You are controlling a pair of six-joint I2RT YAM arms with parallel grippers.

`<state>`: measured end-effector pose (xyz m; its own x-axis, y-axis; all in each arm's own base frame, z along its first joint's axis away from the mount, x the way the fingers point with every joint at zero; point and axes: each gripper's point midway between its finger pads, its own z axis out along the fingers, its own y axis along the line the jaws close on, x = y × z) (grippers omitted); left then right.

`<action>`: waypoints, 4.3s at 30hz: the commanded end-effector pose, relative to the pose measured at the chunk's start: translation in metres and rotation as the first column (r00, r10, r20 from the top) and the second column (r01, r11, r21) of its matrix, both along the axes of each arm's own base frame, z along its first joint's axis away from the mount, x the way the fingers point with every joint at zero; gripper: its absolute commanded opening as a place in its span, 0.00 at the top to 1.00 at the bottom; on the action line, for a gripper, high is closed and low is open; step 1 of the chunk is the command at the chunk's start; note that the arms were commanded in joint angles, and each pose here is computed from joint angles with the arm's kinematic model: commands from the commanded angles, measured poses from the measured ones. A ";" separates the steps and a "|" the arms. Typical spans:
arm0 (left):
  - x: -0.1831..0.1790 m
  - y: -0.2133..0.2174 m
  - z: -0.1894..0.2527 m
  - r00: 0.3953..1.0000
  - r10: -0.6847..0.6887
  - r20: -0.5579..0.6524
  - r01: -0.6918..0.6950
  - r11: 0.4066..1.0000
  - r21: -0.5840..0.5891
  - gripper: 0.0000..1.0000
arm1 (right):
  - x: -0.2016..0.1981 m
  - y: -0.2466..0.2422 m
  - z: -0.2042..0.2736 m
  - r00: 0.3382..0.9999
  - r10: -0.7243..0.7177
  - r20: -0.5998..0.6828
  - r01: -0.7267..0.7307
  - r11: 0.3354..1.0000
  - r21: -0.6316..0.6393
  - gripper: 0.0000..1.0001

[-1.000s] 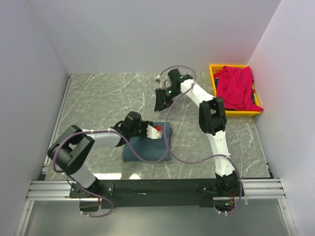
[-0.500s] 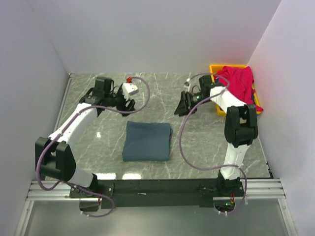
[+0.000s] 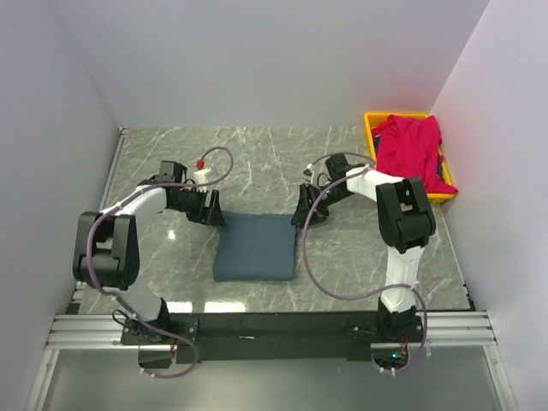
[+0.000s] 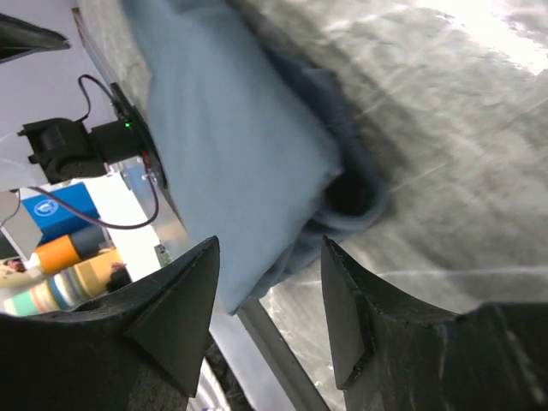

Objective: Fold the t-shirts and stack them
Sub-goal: Fold the tshirt

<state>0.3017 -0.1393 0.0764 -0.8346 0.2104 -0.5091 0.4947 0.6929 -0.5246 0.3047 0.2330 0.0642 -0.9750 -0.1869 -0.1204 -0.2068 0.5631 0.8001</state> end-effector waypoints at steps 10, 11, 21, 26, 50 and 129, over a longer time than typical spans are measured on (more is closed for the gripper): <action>0.034 -0.019 -0.008 0.997 0.037 -0.062 -0.044 0.992 -0.121 0.53 | 0.013 0.019 -0.010 0.998 0.028 -0.062 -0.024 0.998 0.062 0.79; 0.035 -0.021 -0.005 0.998 0.032 -0.062 -0.040 0.990 -0.138 0.62 | 0.015 0.020 -0.008 0.998 0.030 -0.053 -0.026 0.997 0.068 0.88; 0.044 -0.025 0.019 0.997 0.077 -0.002 -0.076 0.980 -0.184 0.99 | 0.049 0.000 0.035 0.996 -0.001 0.084 -0.005 0.998 0.070 1.00; 0.058 -0.022 0.005 0.994 0.106 -0.017 -0.107 0.982 -0.158 0.99 | 0.045 -0.014 0.017 0.990 -0.002 0.142 0.007 0.999 -0.036 1.00; 0.039 -0.019 0.016 0.992 0.106 -0.062 -0.116 0.978 -0.174 0.37 | 0.053 -0.034 0.048 0.974 -0.052 0.220 0.068 0.996 -0.065 0.49; -0.036 -0.023 0.030 0.989 -0.049 -0.140 0.010 0.963 -0.269 0.44 | -0.063 -0.029 0.055 0.949 0.253 0.187 -0.256 0.967 -0.006 0.36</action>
